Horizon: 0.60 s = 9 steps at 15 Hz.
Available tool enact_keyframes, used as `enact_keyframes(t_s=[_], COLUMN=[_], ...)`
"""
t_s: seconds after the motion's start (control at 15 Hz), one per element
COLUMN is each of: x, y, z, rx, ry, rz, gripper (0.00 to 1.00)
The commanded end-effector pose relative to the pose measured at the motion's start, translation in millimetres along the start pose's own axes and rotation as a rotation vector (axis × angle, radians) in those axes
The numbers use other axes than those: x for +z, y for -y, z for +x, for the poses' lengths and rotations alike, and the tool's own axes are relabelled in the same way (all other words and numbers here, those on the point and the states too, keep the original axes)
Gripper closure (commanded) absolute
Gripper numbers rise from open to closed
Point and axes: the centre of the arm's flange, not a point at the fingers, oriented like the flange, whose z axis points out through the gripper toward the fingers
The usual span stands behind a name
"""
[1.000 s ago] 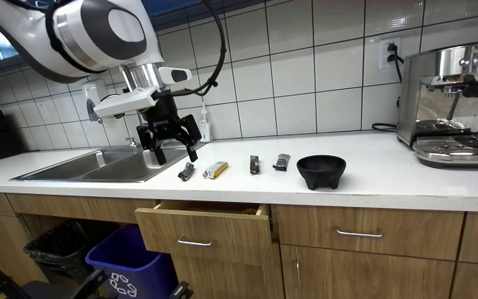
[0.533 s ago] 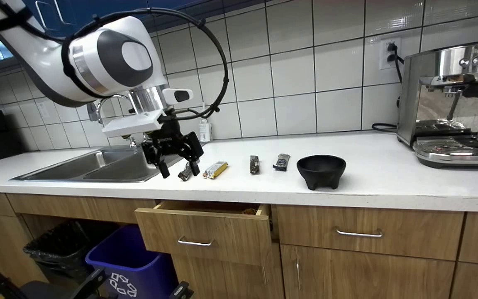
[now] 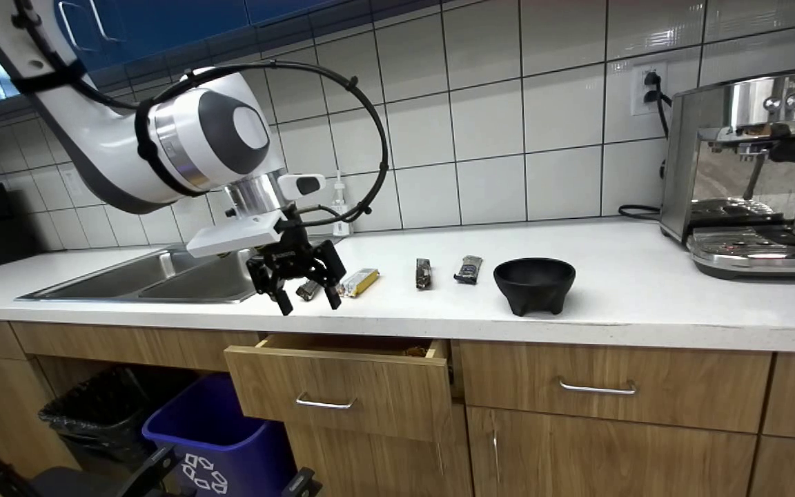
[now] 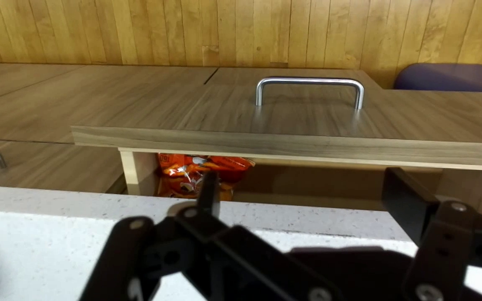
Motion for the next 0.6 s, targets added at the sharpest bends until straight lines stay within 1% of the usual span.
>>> enact_keyframes(t_s=[0.0,0.53], x=[23.2,56.3], y=[4.9,11.1], z=[17.5,34.5], rx=[0.010,0.028], ry=[0.001,0.050], rz=[-0.025,-0.011], gripper=[0.00,0.00])
